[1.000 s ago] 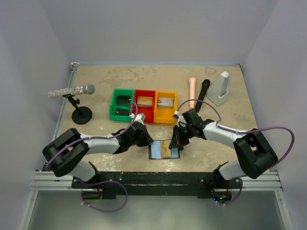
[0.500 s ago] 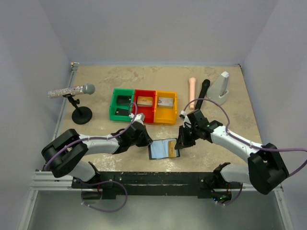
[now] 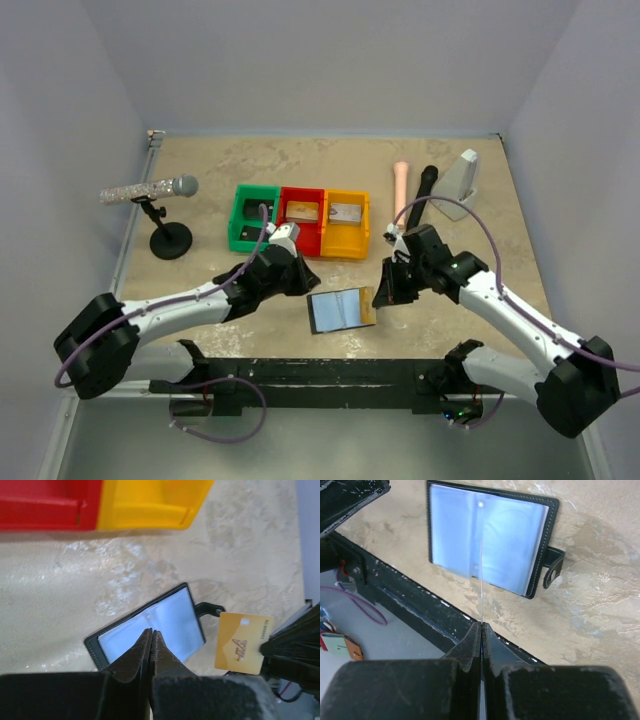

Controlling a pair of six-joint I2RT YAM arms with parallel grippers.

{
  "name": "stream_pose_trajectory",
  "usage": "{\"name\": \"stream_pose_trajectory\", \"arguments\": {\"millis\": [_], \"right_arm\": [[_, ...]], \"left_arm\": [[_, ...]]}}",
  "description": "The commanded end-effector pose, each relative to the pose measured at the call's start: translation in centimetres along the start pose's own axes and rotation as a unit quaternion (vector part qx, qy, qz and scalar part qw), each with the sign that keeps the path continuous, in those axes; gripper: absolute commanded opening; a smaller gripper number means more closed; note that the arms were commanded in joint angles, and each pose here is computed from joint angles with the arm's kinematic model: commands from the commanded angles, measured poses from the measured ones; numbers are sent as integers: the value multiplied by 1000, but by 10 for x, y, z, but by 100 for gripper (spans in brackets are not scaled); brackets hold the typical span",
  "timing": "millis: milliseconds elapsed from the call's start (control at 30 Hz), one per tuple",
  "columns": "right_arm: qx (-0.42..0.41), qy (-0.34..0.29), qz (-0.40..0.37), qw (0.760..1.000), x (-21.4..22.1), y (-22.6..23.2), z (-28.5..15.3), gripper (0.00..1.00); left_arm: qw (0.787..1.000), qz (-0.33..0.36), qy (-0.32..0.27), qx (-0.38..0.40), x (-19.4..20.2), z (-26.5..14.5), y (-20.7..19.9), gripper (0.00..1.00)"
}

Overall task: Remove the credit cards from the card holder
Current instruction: Place the credit card in the storage box.

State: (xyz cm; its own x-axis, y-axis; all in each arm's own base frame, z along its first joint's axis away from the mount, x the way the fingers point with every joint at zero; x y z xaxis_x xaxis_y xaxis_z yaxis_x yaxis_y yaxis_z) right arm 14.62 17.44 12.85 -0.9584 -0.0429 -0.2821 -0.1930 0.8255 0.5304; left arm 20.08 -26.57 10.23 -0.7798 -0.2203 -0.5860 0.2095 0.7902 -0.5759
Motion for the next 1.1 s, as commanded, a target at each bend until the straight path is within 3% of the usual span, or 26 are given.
{"name": "stream_pose_trajectory", "arguments": {"millis": [0, 133, 200, 267, 433, 600, 800, 1067], "right_arm": [[-42, -52, -59, 996, -15, 26, -36, 0], [-101, -72, -109, 986, -17, 50, -60, 0], [-141, -72, -129, 979, -16, 65, -70, 0], [-176, -75, -143, 971, -15, 76, -78, 0], [-265, -73, -168, 947, -5, 97, -89, 0], [-356, -43, -179, 916, 5, 117, -103, 0], [-376, -40, -203, 903, 9, 126, -119, 0], [-374, -35, -199, 905, 9, 128, -121, 0]], "left_arm": [[994, 37, -72, 66, -50, -34, -42, 0], [985, 80, -127, 89, -79, -69, -58, 3], [976, 99, -146, 126, -85, -89, -69, 14], [962, 122, -152, 192, -83, -107, -83, 36], [924, 123, -147, 330, -56, -140, -98, 62], [869, 127, -141, 457, -28, -165, -105, 67], [851, 142, -107, 494, -19, -172, -112, 64], [836, 139, -83, 524, -20, -175, -124, 62]]}}
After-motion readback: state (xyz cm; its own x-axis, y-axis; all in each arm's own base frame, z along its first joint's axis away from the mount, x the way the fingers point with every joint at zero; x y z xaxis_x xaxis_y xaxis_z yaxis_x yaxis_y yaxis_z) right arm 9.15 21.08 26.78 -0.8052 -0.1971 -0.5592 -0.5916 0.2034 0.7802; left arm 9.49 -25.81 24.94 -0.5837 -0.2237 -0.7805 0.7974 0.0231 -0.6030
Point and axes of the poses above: each gripper's point midway between its finger pads, its own z axis out along the fingers, its own y axis along the line the jaws close on, x = y × z, the point moved 3 cm from there along -z, back along the fingers, and after that the axes turned 1 degree about z, right-handed, at the moved point
